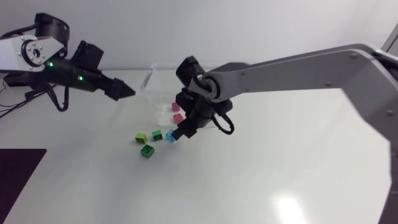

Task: Place the duplo bricks in the container

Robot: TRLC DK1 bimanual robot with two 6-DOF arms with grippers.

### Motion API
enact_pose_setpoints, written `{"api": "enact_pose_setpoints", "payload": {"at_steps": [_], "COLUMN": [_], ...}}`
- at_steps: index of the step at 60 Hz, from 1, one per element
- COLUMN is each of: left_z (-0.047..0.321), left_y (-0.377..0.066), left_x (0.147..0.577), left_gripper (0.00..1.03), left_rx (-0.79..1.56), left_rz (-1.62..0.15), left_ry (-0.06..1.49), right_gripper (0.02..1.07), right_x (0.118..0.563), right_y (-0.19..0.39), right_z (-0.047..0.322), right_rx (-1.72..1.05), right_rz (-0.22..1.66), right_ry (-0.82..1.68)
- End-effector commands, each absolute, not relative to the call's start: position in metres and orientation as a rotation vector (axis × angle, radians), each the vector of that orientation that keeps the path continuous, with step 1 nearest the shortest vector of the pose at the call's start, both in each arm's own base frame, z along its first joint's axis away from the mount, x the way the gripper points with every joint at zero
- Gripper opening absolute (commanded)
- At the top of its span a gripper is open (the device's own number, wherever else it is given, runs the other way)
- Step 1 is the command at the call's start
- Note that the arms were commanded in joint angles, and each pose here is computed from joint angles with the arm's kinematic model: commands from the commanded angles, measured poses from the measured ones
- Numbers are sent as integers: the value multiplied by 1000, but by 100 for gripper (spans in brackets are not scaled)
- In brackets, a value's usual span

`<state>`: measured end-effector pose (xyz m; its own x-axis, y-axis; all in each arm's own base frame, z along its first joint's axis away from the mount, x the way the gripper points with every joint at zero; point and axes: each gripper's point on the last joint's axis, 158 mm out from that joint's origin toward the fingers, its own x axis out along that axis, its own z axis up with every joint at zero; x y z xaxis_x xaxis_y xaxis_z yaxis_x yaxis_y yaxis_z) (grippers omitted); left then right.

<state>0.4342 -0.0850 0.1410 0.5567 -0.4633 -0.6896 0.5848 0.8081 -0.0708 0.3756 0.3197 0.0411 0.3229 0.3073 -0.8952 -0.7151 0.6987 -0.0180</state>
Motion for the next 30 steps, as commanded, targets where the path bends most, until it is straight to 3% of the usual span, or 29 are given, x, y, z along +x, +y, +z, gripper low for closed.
{"api": "enact_pose_setpoints", "payload": {"at_steps": [1,17,30], "left_z": [98,21,5], "left_y": [-84,-91,-99], "left_x": [403,374,379], "left_gripper": [99,99,99], "left_rx": [219,240,225], "left_rz": [-669,-570,-490], "left_ry": [857,1072,1109], "right_gripper": [25,25,25], "right_x": [375,423,474], "right_y": [317,297,290], "right_z": [88,167,188], "right_rx": [-407,-272,-183], "right_rz": [691,589,521], "right_ry": [964,808,724]}}
